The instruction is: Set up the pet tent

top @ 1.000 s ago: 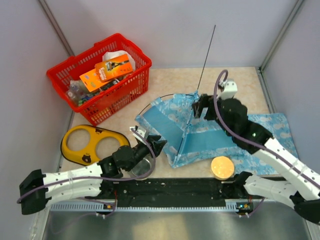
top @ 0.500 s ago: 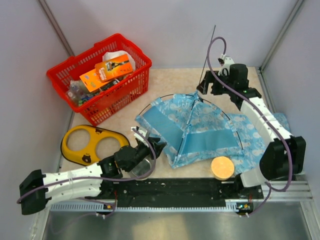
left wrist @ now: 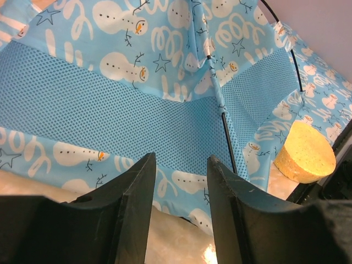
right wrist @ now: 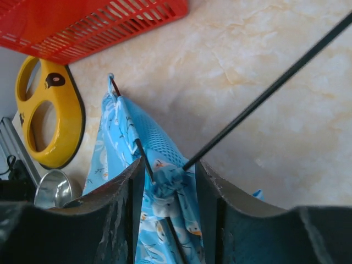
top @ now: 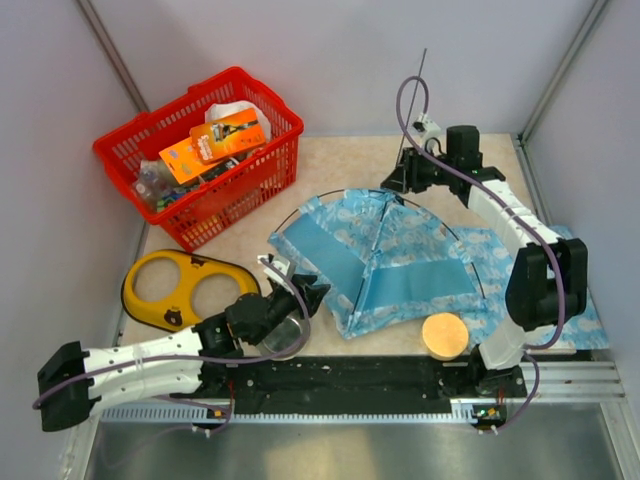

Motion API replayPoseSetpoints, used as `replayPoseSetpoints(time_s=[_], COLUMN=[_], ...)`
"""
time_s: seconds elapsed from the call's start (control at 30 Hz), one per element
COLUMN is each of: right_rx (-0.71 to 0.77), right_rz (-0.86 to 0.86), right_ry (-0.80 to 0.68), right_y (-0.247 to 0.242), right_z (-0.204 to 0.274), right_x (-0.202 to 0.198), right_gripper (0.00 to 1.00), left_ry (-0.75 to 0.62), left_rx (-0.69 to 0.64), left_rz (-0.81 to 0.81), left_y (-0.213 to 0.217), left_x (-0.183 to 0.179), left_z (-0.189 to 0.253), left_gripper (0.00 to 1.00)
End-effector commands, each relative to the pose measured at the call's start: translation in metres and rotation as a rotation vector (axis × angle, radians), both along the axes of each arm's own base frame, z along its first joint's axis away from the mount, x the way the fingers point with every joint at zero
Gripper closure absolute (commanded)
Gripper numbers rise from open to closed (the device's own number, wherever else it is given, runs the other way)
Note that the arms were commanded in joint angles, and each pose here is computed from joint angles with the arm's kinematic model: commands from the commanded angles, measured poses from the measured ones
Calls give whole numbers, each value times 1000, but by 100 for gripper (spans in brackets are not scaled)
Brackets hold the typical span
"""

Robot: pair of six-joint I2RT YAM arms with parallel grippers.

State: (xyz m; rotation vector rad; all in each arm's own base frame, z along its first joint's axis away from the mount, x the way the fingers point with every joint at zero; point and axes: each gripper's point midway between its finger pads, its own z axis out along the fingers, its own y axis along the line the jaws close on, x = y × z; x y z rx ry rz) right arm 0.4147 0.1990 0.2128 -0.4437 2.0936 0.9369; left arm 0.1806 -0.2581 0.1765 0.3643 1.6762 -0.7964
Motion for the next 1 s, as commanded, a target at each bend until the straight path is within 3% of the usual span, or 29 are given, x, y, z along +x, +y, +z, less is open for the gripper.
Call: replayPoseSetpoints(time_s=[0.0,0.23,0.5,0.97], right_rx=[43,45,168,393], right_rz=[69,54,-36,-234], right_ry=[-57,-28,-42,110], right_y=[9,10,12,9], right_z=[13,12,68,133], right_x=[-7,-17,-26,-31], right_gripper=[67,100,100,100], left_ry=[-5,-19,-53,-92], left_rx=[-36,-33,-46,-85], left_rz=[22,36,47,43], left_y=[3,8,17,32], left_x=[2,3,2,-5], left_z=[6,11,36,97], left_gripper=[52,52,52,52])
